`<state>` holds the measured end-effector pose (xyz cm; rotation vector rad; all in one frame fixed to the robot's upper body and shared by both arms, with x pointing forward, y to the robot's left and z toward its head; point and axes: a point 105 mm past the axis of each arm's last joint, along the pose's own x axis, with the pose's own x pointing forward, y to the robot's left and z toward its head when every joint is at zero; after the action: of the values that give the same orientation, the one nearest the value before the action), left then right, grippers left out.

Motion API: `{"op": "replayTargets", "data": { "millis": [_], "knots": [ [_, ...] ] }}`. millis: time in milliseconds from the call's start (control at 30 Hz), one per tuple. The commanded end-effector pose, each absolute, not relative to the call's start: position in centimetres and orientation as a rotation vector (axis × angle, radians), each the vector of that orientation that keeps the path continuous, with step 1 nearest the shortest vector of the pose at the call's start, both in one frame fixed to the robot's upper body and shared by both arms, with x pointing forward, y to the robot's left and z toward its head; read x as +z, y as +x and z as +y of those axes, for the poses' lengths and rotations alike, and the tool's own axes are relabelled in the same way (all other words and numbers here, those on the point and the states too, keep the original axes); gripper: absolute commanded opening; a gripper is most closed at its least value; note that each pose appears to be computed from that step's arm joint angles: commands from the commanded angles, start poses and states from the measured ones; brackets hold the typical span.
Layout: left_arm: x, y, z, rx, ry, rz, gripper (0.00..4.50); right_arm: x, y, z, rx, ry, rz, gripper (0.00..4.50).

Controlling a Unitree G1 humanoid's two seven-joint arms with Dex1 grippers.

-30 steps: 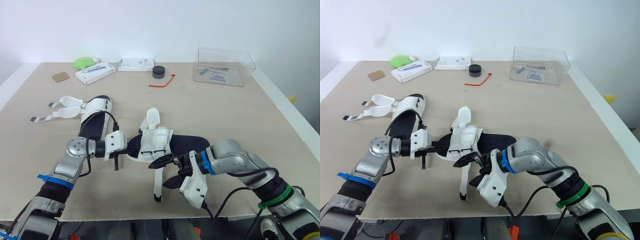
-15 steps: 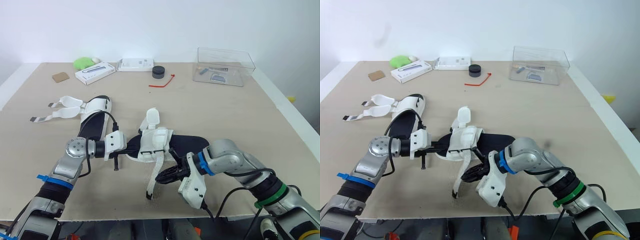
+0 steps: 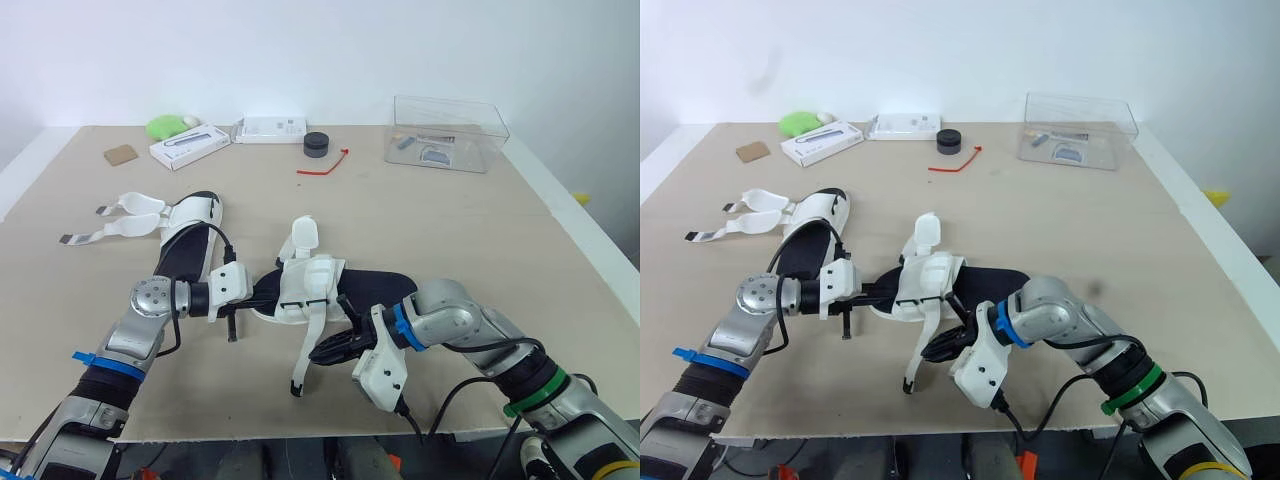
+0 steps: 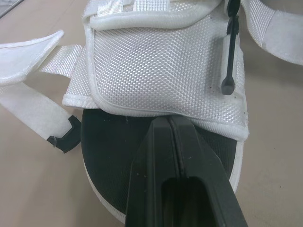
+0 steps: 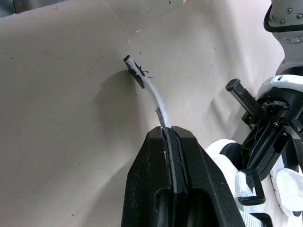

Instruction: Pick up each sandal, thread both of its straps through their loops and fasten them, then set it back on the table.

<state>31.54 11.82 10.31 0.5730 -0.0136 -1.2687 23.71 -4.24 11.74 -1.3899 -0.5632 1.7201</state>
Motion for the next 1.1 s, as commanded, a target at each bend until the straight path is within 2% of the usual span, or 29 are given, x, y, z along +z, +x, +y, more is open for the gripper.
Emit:
{"op": "replayTargets", "data": {
  "millis": [33,233,467,667,700,733,767,1000,1100],
  "knots": [
    [8.3,31.1,12.2,-1.286,0.586,0.085,0.00,12.3,23.7,-4.1,1.702,-1.372,-0.599,0.09],
    [8.3,31.2,12.2,-1.287,0.585,0.086,0.00,13.5,24.0,-4.1,1.656,-1.241,-0.589,0.09],
    [8.3,31.3,12.1,-1.287,0.585,0.085,0.00,16.9,23.9,-3.4,1.596,-1.014,-0.558,0.09],
    [8.2,31.3,12.0,-1.290,0.581,0.083,0.00,16.3,24.0,-4.4,1.622,-1.096,-0.494,0.09],
    [8.2,31.3,12.0,-1.290,0.581,0.084,0.00,16.3,24.0,-4.5,1.624,-1.100,-0.485,0.64],
    [8.2,31.3,12.0,-1.290,0.580,0.084,0.00,16.2,23.9,-4.6,1.638,-1.125,-0.482,0.79],
    [8.2,31.3,12.0,-1.290,0.580,0.084,0.00,16.0,23.8,-4.8,1.653,-1.168,-0.489,1.20],
    [8.1,31.3,12.0,-1.291,0.577,0.085,0.00,15.4,23.6,-4.2,1.655,-1.384,-0.594,4.49],
    [8.1,31.3,12.0,-1.291,0.577,0.085,0.00,15.1,23.2,-3.4,1.683,-1.427,-0.626,4.49]
  ]
}}
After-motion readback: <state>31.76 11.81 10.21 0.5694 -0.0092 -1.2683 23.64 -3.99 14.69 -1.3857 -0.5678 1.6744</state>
